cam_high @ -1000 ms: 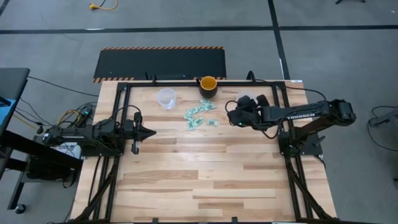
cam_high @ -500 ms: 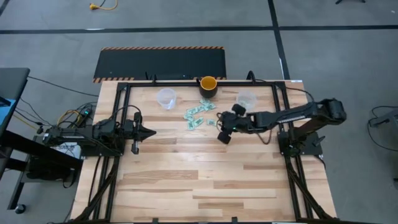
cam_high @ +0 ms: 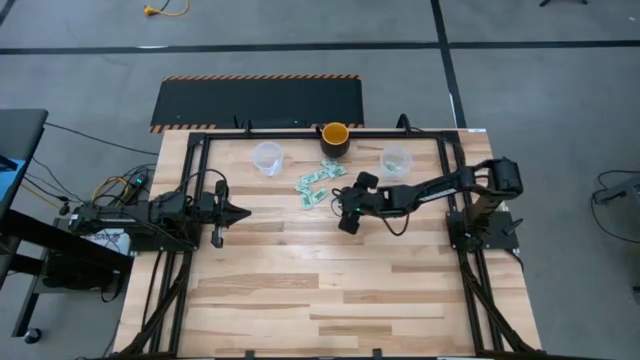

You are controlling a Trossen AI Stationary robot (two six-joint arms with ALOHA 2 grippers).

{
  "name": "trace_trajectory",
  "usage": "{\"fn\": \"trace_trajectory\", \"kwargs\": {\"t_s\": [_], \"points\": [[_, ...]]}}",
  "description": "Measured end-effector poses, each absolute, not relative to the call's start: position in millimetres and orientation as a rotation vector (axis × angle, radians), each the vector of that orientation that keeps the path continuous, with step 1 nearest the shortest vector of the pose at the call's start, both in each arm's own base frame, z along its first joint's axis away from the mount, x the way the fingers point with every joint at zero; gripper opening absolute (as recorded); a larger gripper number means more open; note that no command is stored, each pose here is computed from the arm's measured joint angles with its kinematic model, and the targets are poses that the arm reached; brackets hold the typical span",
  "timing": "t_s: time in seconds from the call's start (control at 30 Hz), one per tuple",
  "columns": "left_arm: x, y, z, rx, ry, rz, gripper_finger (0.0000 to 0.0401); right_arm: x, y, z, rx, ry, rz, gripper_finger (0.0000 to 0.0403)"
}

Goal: Pick and place Stevia / Truvia into bins
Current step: Put the stevia packet into the right transparent container

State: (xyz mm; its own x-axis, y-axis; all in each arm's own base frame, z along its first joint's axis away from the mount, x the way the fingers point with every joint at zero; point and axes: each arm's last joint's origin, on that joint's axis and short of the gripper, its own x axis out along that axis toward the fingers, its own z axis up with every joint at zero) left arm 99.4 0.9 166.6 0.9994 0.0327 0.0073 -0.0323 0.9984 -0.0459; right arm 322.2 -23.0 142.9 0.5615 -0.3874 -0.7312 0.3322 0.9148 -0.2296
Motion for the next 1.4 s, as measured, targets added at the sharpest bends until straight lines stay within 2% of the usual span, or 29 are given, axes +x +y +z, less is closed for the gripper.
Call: {"fn": "trace_trajectory", "kwargs": {"t_s": [0.23,0.77,1.4], "points": [[99,1,167,-0.046,-0.008,0.033,0.0,333,-31,120,-0.057,0.951,-0.381,0.0229],[99,1,167,-0.046,-0.008,0.032,0.0,334,-56,110,0.032,0.976,-0.449,0.018],[99,1,167,-0.046,-0.008,0.033,0.0,332,-59,107,0.097,0.99,-0.443,0.0023]]}}
